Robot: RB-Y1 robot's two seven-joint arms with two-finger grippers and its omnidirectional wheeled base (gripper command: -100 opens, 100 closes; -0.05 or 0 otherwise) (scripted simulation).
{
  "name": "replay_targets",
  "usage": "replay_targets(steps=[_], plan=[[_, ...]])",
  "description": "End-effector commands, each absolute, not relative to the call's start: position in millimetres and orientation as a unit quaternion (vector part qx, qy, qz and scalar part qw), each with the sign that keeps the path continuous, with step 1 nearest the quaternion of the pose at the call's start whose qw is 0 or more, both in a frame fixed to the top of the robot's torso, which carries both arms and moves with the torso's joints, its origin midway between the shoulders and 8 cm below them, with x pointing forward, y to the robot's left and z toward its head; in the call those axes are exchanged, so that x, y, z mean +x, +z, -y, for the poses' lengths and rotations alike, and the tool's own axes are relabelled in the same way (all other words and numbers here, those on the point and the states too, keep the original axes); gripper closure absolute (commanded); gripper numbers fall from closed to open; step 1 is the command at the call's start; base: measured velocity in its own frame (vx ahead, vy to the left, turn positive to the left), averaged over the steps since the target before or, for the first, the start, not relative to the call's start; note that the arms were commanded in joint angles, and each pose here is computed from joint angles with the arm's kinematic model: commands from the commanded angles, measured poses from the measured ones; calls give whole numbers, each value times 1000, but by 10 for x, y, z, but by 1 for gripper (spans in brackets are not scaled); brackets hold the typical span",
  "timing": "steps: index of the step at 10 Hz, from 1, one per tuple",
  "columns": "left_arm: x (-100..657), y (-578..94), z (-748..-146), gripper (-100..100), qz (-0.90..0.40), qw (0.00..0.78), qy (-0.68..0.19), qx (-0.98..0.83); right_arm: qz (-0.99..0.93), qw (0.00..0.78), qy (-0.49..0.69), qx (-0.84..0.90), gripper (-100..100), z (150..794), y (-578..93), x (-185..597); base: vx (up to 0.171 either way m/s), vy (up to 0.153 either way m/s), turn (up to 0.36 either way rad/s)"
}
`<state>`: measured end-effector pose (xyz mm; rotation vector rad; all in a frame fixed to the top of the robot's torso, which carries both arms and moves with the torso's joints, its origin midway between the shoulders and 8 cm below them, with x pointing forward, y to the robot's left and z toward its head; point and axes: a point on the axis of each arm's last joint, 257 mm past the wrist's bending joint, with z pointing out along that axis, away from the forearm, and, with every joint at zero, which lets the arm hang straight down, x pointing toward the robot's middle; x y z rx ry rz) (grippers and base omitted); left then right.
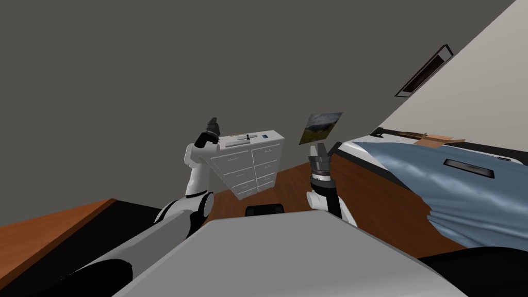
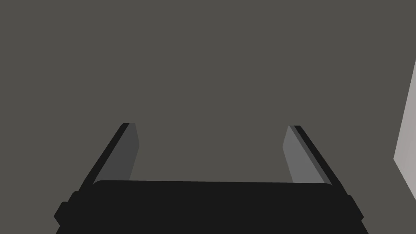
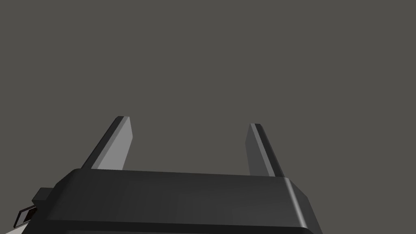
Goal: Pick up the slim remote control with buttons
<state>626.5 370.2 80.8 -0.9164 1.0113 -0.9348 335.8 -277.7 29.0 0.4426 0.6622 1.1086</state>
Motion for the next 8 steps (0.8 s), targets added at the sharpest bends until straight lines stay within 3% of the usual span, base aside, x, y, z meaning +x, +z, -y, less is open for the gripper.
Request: replay_targets(steps=[1, 8], plan=[[6379, 815, -3733, -100, -456, 666, -410, -425, -306, 776, 512, 205, 0, 2777, 290, 3358, -24, -21, 11], [6682, 915, -3758, -100, -473, 627, -393, -477, -306, 776, 512, 205, 0, 2777, 290, 3358, -15, -21, 10]])
